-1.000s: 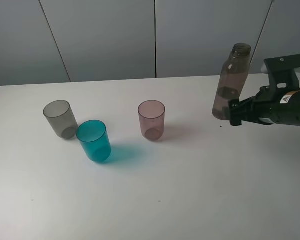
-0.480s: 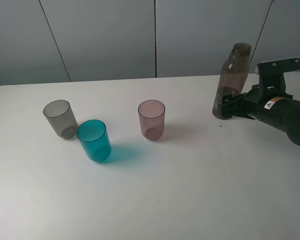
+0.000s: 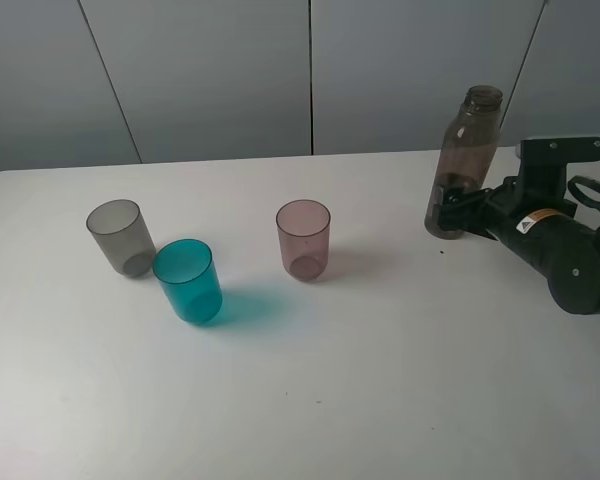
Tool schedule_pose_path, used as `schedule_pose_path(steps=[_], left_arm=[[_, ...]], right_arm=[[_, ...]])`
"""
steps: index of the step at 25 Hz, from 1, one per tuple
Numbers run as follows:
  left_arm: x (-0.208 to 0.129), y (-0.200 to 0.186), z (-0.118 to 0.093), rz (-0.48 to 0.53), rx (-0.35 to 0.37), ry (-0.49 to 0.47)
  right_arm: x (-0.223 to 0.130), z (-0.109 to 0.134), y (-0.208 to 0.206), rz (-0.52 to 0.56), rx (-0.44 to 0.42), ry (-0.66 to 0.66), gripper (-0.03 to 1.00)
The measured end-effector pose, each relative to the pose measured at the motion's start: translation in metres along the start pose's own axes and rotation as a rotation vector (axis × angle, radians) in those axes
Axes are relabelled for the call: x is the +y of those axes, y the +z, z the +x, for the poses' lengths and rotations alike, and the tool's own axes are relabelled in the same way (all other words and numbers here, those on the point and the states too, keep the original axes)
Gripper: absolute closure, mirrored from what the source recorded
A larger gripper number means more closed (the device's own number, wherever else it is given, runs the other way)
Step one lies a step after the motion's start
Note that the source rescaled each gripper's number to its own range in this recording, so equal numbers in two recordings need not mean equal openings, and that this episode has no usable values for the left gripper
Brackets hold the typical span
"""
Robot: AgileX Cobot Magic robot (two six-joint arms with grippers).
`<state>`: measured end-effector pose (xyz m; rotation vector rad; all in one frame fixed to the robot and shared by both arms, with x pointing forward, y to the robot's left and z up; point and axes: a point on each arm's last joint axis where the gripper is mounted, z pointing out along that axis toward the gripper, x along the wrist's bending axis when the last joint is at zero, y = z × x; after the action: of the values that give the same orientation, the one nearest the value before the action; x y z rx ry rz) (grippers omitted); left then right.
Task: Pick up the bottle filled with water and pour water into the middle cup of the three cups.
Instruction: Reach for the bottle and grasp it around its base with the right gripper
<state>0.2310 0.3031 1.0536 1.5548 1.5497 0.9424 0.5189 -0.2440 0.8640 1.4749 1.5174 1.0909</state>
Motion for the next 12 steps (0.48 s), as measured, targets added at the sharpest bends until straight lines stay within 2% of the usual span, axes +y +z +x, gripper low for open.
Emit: schedule_pose_path(steps=[12], left_arm=[[0.000, 0.000, 0.000, 0.000, 0.000, -0.002]], right_arm=[[0.002, 0.006, 0.023, -0.054, 0.026, 0.003, 0.19]])
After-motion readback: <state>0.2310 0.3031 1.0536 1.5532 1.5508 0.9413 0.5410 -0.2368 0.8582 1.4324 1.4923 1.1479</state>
